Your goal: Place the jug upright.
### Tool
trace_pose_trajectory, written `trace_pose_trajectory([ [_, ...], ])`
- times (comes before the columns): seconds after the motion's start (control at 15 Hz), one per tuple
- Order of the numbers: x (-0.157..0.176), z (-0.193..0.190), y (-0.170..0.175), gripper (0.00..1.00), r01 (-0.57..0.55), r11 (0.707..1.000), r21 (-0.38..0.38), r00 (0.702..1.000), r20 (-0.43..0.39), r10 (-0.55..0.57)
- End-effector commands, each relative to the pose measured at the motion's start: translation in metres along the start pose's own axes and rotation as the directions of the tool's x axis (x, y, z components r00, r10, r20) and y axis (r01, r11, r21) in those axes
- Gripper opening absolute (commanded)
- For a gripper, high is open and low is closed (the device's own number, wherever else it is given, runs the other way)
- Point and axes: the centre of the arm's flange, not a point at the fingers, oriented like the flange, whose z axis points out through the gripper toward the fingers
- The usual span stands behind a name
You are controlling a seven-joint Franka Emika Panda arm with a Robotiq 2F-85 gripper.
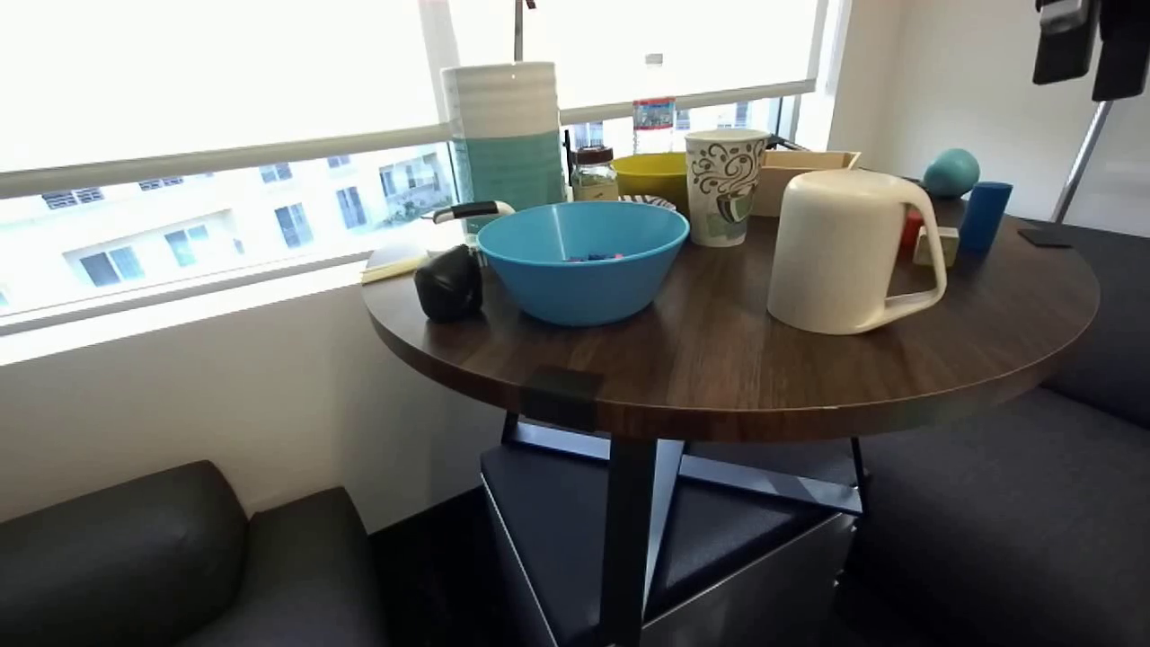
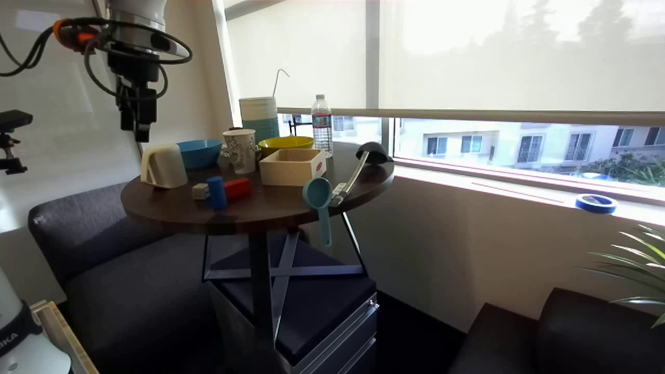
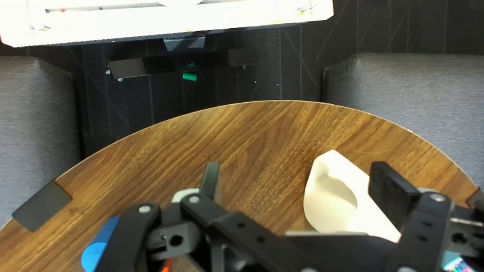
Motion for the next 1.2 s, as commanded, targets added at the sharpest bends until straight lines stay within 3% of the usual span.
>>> trace_pose_trajectory([
  [0.0,0.013,0.003,-0.038,1.00,0.122,0.991,-0.057,0.991,-0.038,-0.125],
  [0.47,0.027,0.022,-0.121,1.00,0.288,0.949,-0.126,0.949,-0.096,-0.301],
  [1.13,0.049,0.043,-0.121,1.00,0.285,0.932,-0.226,0.937,-0.138,-0.320],
])
